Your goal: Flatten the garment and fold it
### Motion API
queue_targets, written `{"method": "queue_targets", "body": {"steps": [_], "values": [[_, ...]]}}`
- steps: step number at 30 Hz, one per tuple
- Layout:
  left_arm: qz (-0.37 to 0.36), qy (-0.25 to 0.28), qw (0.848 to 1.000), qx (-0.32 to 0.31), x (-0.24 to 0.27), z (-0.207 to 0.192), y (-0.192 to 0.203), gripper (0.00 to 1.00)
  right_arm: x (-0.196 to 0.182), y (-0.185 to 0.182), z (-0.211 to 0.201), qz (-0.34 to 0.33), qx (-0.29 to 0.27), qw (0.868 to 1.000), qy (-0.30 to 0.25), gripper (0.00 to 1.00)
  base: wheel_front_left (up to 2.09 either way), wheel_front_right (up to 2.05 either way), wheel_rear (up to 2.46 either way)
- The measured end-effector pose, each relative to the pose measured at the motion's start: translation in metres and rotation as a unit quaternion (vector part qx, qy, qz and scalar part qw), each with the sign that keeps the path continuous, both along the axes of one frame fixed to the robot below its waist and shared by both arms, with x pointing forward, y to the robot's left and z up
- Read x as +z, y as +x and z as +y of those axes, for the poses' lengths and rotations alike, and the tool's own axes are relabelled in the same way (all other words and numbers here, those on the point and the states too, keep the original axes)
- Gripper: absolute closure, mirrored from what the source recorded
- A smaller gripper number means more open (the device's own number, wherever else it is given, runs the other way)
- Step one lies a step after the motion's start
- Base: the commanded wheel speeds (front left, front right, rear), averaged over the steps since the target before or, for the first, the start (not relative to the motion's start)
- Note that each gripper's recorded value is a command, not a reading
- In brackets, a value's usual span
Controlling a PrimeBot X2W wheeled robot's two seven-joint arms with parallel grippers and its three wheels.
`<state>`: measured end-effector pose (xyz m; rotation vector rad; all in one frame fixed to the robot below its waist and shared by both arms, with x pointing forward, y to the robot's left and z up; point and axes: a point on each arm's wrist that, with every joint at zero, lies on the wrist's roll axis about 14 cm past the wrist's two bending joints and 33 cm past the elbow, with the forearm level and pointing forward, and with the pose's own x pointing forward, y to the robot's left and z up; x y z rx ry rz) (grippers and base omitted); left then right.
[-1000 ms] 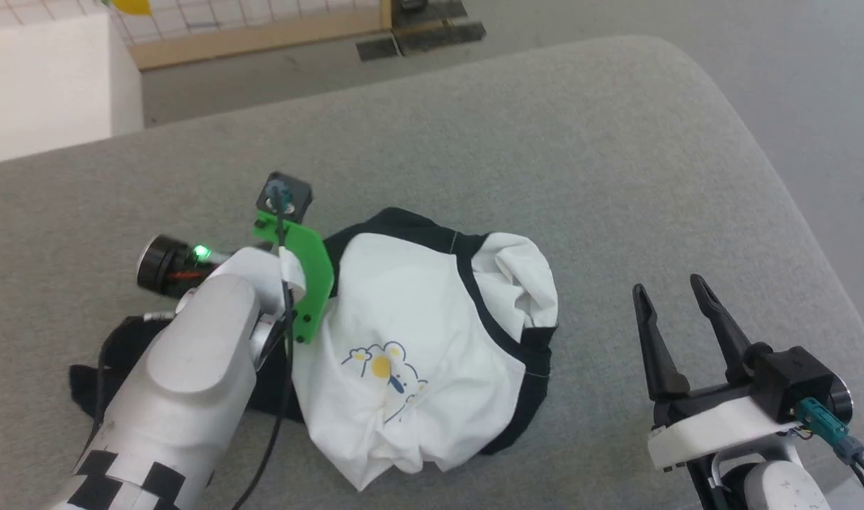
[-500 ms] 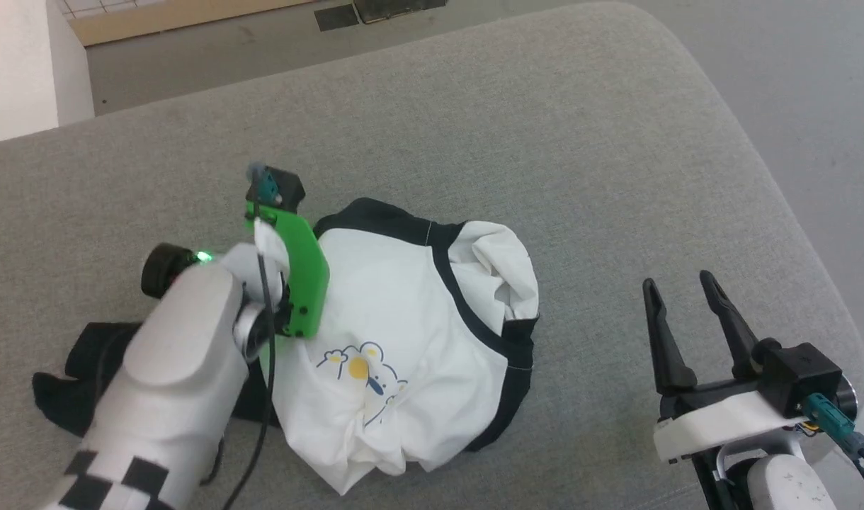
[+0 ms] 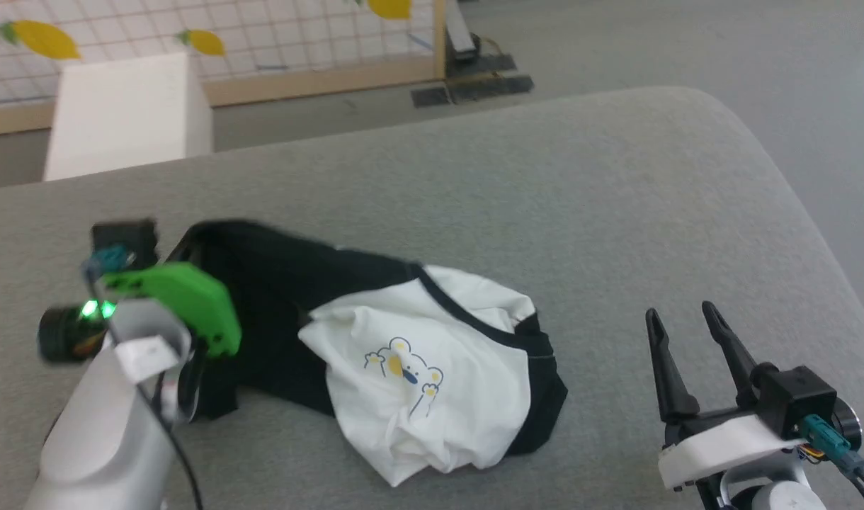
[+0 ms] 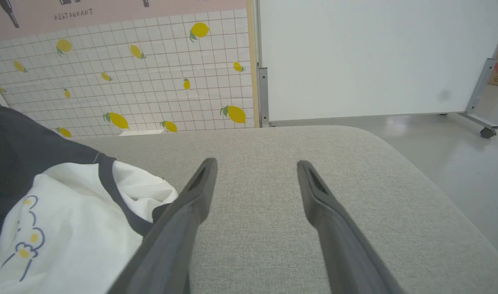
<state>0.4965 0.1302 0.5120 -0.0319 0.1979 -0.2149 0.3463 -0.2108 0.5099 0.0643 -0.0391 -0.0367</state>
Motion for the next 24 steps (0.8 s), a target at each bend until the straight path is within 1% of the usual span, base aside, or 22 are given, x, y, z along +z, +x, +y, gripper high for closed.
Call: {"method": "queue_targets", "body": {"steps": [3, 6, 8, 10, 11, 12, 15, 18, 21, 24], "values": [[0.007, -0.004, 0.998, 0.067, -0.006, 0.047, -0.025, 1.00, 0.005, 0.002, 0.011, -0.004, 0.019, 1.000, -0.001, 0.00, 0.00, 0.00, 0.00], [0.036, 0.003, 0.990, 0.138, -0.024, 0.096, -0.062, 1.00, 0.009, 0.004, 0.023, -0.006, 0.038, 0.999, -0.004, 0.00, 0.00, 0.00, 0.00], [0.060, 0.004, 0.984, 0.170, -0.040, 0.117, -0.088, 1.00, 0.009, 0.006, 0.033, -0.001, 0.053, 0.999, -0.004, 0.00, 0.00, 0.00, 0.00], [0.078, -0.011, 0.978, 0.193, -0.052, 0.129, -0.111, 1.00, 0.008, 0.009, 0.045, 0.007, 0.072, 0.997, -0.004, 0.00, 0.00, 0.00, 0.00], [0.084, -0.020, 0.976, 0.201, -0.056, 0.131, -0.121, 0.12, 0.007, 0.010, 0.052, 0.012, 0.084, 0.996, -0.004, 0.00, 0.00, 0.00, 0.00], [0.085, -0.030, 0.974, 0.206, -0.059, 0.132, -0.130, 0.00, 0.006, 0.012, 0.060, 0.017, 0.096, 0.995, -0.005, 0.00, 0.00, 0.00, 0.00], [0.068, -0.064, 0.970, 0.223, -0.059, 0.129, -0.147, 0.00, -0.003, 0.014, 0.084, 0.043, 0.132, 0.990, -0.006, 0.00, 0.00, 0.00, 0.00], [0.013, -0.093, 0.966, 0.242, -0.044, 0.128, -0.153, 0.00, -0.021, 0.017, 0.103, 0.095, 0.163, 0.982, -0.010, 0.00, 0.00, 0.00, 0.00], [-0.046, -0.104, 0.960, 0.256, -0.027, 0.130, -0.157, 0.00, -0.043, 0.020, 0.116, 0.159, 0.183, 0.970, -0.019, 0.00, 0.00, 0.00, 0.00], [-0.080, -0.101, 0.956, 0.263, -0.017, 0.129, -0.160, 0.00, -0.064, 0.024, 0.119, 0.224, 0.189, 0.956, -0.021, 0.00, 0.00, 0.00, 0.00]]}}
